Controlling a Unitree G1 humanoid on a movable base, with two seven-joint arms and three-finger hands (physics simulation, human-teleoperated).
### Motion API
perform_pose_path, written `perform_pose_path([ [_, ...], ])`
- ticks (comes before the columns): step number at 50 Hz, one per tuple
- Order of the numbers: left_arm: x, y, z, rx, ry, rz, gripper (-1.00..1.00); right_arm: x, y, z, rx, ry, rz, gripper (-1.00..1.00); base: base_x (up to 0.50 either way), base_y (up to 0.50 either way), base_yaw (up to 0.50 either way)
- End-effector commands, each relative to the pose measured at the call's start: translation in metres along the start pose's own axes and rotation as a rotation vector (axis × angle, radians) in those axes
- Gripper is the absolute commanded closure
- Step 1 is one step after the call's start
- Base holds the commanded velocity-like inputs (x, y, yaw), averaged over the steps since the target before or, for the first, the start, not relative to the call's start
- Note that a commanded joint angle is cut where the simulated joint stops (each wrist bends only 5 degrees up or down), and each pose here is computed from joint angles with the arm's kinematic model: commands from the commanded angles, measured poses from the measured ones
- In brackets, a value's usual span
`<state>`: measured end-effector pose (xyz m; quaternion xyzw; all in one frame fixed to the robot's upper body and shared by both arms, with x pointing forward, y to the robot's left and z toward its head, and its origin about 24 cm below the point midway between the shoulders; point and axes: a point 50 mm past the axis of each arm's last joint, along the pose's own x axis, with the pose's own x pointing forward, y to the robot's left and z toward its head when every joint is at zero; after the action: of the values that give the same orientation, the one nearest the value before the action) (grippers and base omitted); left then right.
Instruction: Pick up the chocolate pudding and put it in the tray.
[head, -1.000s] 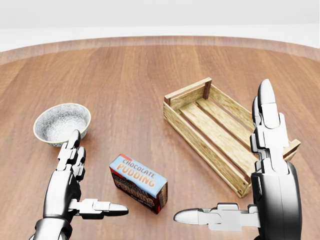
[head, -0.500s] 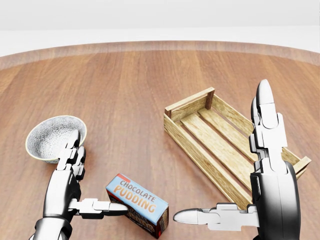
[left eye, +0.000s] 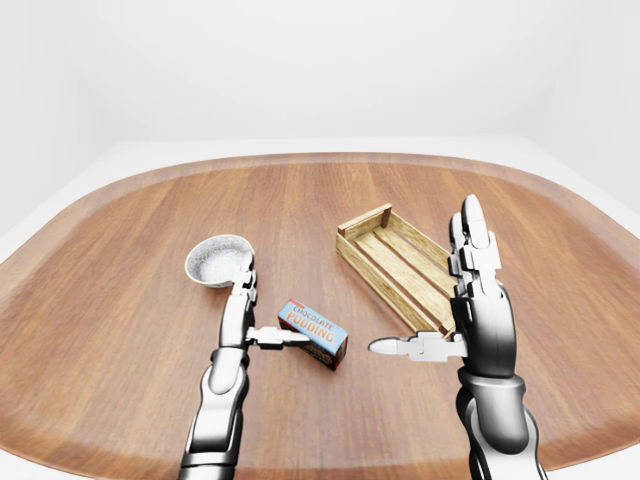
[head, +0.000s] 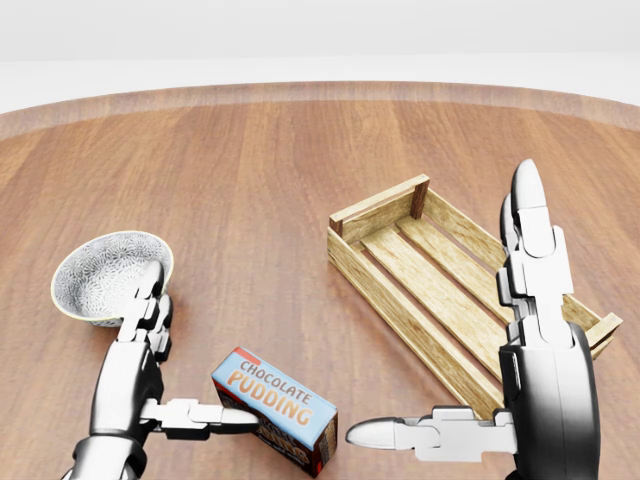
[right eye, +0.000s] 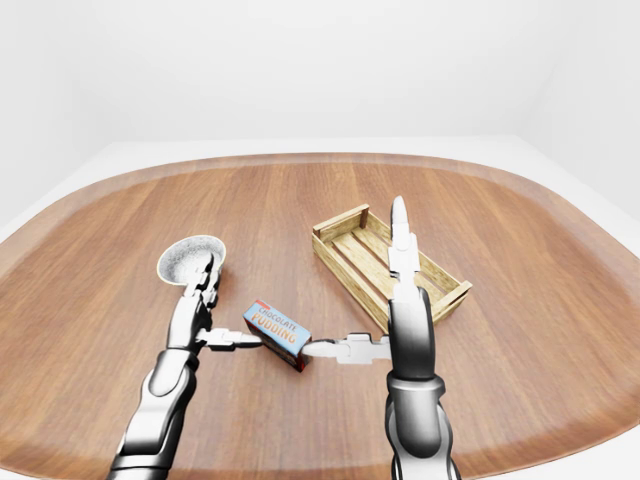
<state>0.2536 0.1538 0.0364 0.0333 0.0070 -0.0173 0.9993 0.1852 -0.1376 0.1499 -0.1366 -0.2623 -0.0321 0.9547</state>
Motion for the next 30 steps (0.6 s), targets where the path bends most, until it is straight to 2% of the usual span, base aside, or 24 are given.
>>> perform_pose_path([
  [1,-0.004,-0.002,0.002,0.027,-0.016,-0.004,-1.0,0.0,-0.001,0.002,0.003,-0.007,-0.003,-1.0,0.0,0.0,0.0],
  [4,-0.009,-0.005,0.001,0.05,-0.026,-0.013,-1.0,-0.004,-0.004,-0.003,0.008,0.025,-0.005,-1.0,0.0,0.0,0.0],
  [15,0.0,-0.005,-0.001,0.05,-0.003,-0.007,-1.0,0.011,-0.008,0.001,0.024,-0.002,-0.021,-1.0,0.0,0.0,0.0],
  [30,0.0,-0.005,-0.003,0.052,0.007,-0.001,-1.0,0.006,0.018,-0.007,0.005,0.026,0.126,-1.0,0.0,0.0,0.0],
])
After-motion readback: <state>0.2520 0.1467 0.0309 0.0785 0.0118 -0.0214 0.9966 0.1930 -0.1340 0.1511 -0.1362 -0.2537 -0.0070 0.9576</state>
